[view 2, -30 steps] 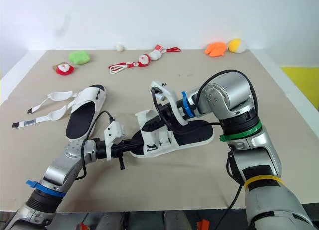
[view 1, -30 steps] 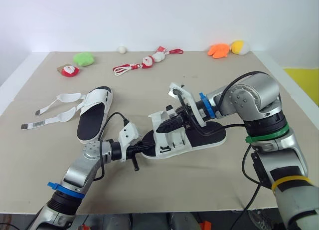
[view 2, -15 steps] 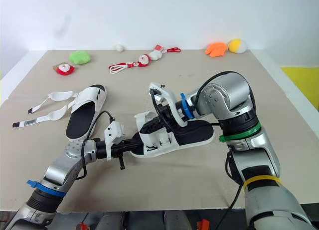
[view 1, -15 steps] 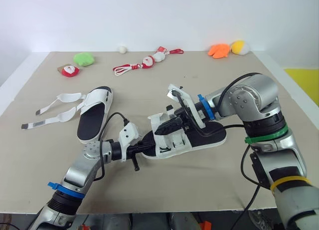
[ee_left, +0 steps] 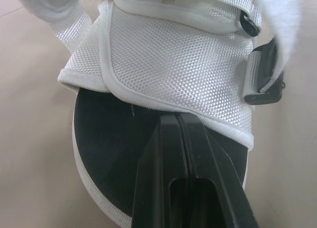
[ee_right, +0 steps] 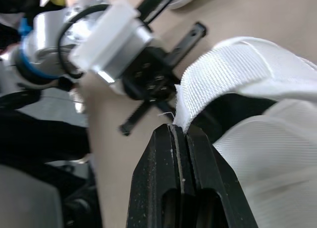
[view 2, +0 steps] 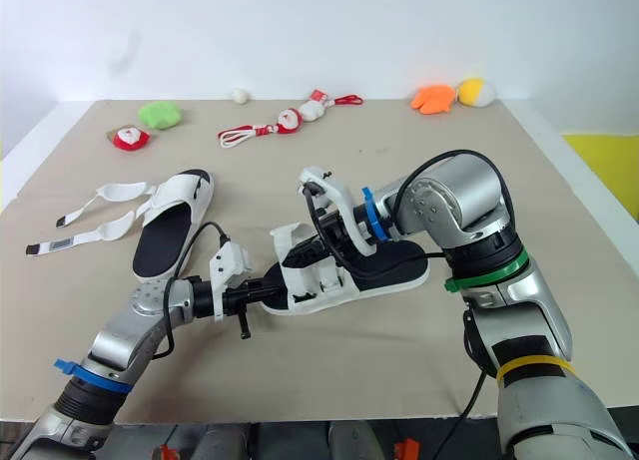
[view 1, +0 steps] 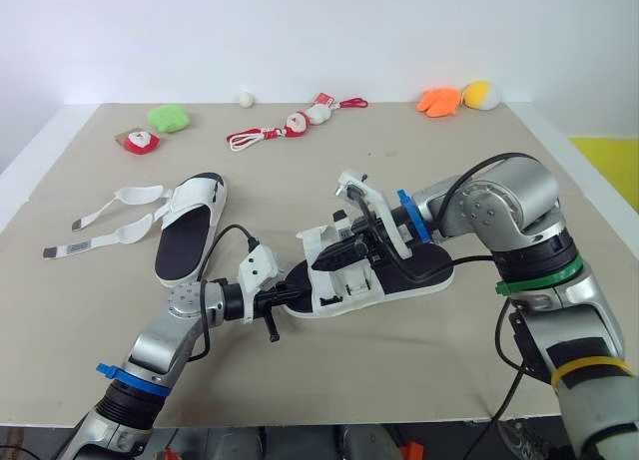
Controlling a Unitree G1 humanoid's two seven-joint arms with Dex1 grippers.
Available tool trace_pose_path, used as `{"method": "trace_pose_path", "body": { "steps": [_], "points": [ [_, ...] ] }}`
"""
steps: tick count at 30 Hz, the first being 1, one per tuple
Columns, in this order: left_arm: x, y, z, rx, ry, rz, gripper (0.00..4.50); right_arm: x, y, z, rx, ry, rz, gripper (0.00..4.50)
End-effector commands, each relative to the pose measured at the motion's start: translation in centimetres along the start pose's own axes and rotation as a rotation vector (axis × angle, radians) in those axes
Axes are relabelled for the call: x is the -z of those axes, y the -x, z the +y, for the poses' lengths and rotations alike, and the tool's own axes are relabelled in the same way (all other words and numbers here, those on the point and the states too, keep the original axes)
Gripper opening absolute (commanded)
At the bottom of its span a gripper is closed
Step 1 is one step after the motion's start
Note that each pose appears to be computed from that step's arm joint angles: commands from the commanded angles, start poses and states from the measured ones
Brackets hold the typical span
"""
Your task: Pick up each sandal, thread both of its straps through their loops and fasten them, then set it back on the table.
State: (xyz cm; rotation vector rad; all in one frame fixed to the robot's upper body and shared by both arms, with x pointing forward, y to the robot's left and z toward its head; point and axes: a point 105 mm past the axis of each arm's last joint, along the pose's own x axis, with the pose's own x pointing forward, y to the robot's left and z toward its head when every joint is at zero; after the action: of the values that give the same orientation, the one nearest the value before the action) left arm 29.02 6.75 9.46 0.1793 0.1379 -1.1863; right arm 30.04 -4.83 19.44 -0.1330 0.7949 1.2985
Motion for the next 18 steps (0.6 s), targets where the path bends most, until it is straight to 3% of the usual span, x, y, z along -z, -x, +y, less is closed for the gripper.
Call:
{"method": "trace_pose_path", "body": {
  "steps": [1,7,18],
  "points": [
    [3.8,0.0,-0.7,-0.001,0.090,0.123,0.00,0.1,0.2,-0.3,0.016,0.017,0.003,0.03],
    [3.8,0.0,-0.7,-0.002,0.090,0.124,0.00,1.0,0.1,-1.0,0.053,0.063,0.035,0.03],
    [3.8,0.0,-0.6,-0.003,0.087,0.122,0.00,1.8,0.1,0.4,-0.012,0.136,0.067,0.03]
  ]
}}
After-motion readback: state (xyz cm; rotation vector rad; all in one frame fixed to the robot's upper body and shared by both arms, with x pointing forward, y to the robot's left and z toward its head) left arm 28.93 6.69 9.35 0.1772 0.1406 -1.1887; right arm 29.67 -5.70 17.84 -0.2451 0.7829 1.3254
